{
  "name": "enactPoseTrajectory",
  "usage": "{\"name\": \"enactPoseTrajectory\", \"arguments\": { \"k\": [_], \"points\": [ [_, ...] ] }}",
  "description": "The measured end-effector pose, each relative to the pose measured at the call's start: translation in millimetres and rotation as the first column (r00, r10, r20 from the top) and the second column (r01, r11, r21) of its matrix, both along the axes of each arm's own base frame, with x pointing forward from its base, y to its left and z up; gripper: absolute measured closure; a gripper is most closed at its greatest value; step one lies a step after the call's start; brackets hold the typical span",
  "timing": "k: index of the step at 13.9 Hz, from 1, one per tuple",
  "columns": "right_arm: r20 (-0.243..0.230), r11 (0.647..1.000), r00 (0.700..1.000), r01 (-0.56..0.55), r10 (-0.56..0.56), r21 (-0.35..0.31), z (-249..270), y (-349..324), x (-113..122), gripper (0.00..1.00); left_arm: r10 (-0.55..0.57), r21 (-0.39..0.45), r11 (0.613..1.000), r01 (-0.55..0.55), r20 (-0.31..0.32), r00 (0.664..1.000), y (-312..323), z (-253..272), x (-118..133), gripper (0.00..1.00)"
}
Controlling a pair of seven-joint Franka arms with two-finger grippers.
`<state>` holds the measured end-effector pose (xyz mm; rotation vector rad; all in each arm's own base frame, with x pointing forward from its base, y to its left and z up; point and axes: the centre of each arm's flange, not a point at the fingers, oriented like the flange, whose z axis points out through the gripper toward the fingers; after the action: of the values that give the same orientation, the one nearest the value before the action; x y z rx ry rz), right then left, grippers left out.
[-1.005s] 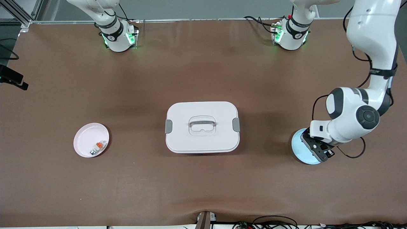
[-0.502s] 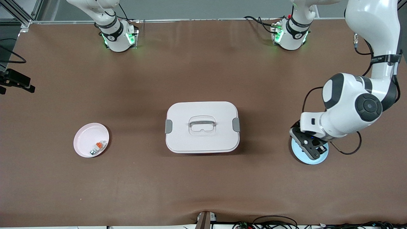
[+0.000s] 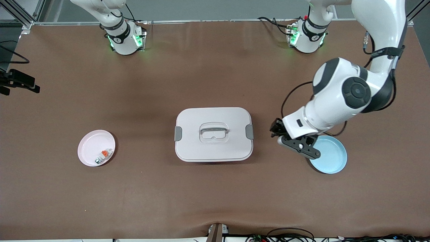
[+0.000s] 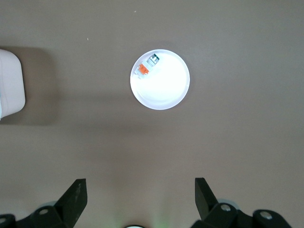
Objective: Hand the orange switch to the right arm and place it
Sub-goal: 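Lift the switch with the left gripper and carry it over the box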
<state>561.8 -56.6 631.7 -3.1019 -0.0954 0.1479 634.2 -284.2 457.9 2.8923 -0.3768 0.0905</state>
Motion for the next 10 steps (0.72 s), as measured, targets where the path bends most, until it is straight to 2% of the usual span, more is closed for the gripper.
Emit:
{"name": "enactPoseTrajectory", "arguments": {
  "k": [2,4,8,10],
  "points": [
    [-0.022,1.0,1.0,-0.004,0.004,0.003,-2,2,-2,0.0,0.158,-0.021,0.987,-0.159,-0.043,0.986,-31,9,-14,0.28],
    [-0.031,1.0,0.999,-0.007,0.007,0.004,-2,1,-4,0.0,0.308,-0.024,0.95,-0.311,-0.089,0.947,-64,15,-30,0.28],
    [-0.041,1.0,0.999,-0.008,0.008,0.009,-3,-8,-6,0.0,0.563,-0.009,0.818,-0.575,-0.189,0.805,-137,20,-68,0.28],
    [-0.04,0.999,0.999,0.003,-0.001,0.044,-3,-12,-7,0.0,0.654,-0.024,0.735,-0.677,-0.234,0.719,-162,24,-75,0.28]
  ]
}}
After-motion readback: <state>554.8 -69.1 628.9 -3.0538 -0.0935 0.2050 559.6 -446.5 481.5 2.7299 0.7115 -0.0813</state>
